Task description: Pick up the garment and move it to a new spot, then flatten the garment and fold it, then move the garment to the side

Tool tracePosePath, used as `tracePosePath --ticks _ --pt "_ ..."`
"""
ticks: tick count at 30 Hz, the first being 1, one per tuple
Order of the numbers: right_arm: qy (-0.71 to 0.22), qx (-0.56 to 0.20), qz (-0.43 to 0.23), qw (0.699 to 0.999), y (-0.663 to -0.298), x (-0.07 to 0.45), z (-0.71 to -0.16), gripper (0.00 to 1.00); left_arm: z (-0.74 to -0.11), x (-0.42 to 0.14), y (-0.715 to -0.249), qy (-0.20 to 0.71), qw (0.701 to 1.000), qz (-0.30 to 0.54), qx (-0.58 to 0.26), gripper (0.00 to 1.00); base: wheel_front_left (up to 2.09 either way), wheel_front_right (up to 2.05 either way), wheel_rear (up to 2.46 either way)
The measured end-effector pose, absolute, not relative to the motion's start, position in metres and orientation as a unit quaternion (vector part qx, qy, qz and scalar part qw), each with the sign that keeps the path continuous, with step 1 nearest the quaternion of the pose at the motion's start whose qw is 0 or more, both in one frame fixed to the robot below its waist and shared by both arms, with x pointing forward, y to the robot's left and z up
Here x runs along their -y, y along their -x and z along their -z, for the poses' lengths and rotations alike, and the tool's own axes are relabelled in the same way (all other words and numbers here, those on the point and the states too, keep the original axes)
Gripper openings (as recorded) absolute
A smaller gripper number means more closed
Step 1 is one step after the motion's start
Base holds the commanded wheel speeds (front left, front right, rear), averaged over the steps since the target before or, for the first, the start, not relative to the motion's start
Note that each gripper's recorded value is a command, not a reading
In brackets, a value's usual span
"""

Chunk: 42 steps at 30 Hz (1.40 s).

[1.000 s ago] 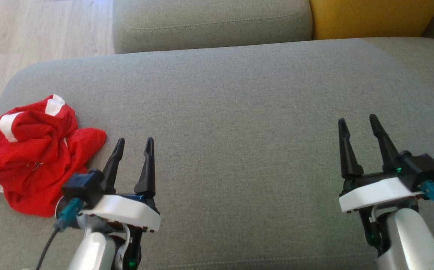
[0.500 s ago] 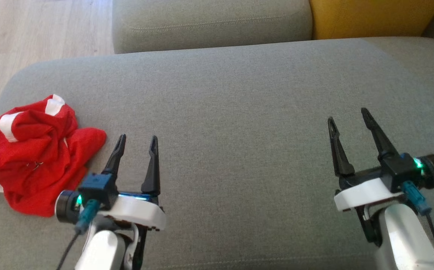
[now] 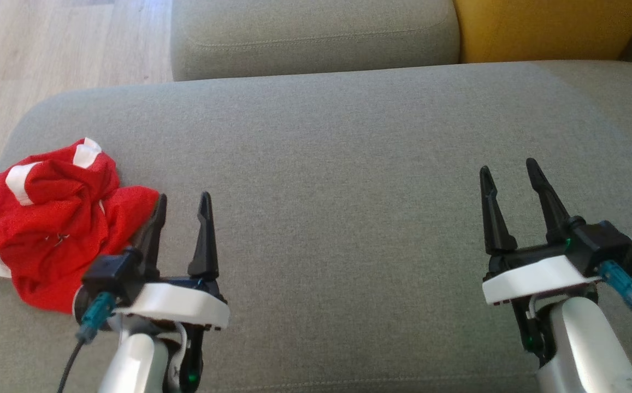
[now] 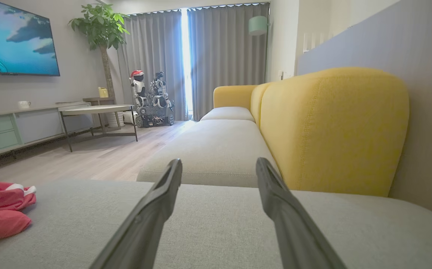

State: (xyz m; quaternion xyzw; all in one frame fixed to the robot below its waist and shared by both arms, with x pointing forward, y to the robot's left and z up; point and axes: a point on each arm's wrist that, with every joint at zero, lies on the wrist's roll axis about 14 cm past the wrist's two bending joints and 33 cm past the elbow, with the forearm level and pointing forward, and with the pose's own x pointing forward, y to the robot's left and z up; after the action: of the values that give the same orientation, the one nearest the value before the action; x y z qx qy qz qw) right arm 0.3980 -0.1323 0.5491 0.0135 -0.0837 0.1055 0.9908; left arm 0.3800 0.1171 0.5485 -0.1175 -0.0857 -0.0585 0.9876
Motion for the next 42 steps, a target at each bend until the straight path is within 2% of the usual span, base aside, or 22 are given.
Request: tracePosePath --ticks 8,23,33,42 --pt "-0.08 0.048 -0.103 0.99 -0.398 0.131 -0.537 1.0 -0.519 -0.113 -0.377 0.112 0.991 0.06 0.04 1.0 0.0 0.0 0.0" --pt "-0.072 0.041 -0.113 0.99 -0.398 0.124 -0.534 1.0 -0.516 -0.112 -0.374 0.109 0.992 0.06 0.034 1.0 0.0 0.0 0.0" --pt "-0.071 0.03 -0.173 0.982 -0.404 0.081 -0.531 1.0 -0.519 -0.153 -0.364 0.112 0.993 -0.003 0.046 1.0 0.0 0.0 0.0" --pt "-0.07 0.027 -0.27 0.96 -0.402 0.01 -0.533 1.0 -0.53 -0.208 -0.33 0.108 0.987 -0.088 0.074 1.0 0.0 0.0 0.0"
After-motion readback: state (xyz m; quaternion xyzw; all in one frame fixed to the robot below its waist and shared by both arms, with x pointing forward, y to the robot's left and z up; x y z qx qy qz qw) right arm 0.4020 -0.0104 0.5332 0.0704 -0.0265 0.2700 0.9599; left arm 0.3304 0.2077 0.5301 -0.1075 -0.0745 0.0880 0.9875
